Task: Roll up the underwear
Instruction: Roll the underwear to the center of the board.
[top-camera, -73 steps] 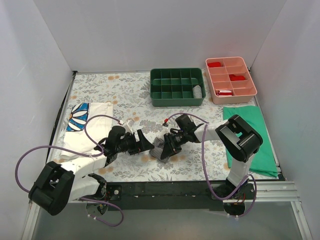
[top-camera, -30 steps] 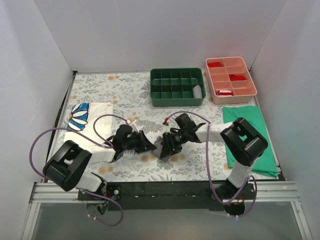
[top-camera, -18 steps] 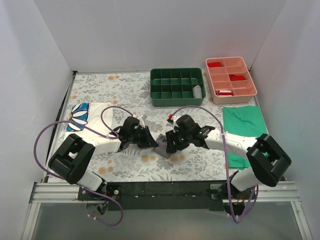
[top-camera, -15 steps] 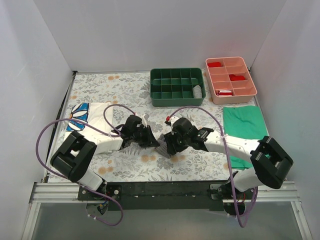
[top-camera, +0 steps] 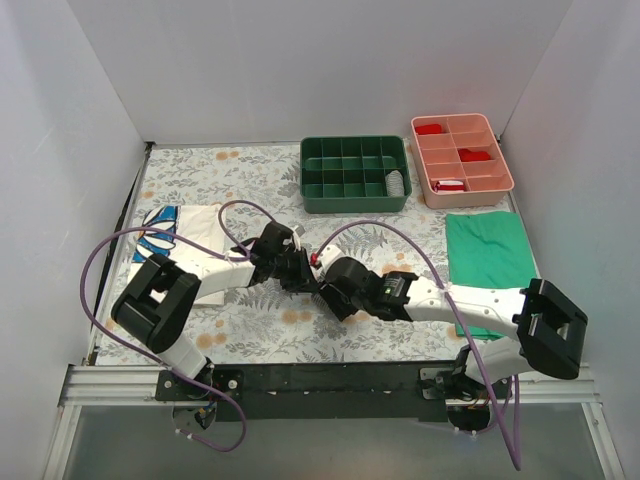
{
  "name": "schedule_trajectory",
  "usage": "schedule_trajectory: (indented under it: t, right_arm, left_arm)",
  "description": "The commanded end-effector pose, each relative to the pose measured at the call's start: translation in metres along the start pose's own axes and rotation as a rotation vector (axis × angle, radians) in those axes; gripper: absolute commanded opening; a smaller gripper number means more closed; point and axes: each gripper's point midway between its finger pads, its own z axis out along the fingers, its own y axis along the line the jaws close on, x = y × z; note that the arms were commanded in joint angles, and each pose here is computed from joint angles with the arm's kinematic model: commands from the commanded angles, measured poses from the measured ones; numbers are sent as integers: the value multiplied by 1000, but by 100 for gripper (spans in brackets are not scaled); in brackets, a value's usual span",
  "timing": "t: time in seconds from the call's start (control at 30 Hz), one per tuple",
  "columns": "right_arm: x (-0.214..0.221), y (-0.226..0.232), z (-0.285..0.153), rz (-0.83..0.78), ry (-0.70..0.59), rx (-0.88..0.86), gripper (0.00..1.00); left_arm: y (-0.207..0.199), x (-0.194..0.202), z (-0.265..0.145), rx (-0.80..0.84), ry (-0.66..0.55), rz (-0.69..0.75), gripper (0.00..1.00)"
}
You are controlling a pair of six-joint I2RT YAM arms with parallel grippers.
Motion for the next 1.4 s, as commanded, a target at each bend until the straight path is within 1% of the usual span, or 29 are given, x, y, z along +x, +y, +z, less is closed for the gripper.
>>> schedule_trajectory:
  t: [0.0,0.27,0.73,0.87,1.03,1.13,1.37]
  right_arm:
    - [-15,2,-2,-84,-30,47,62]
    - [-8,11,3,-179,-9,63,62]
    - [-4,16,19,-260,7,69,62]
    - [3,12,29,-285,35,96,63]
    - [13,16,38,-288,52,78,63]
    - [25,16,45,-286,88,82,63]
    - [49,20,58,-247,136,65,62]
  left_arm:
    - [31,17,0,-158,65,-13,0]
    - [32,19,-1,-177,86,-40,0]
    - [33,20,0,-201,115,-42,0]
    - [32,20,0,-195,118,-41,0]
    - [29,19,-1,-186,120,-42,0]
    - [28,20,0,-178,125,-42,0]
    - [30,23,0,-183,134,-46,0]
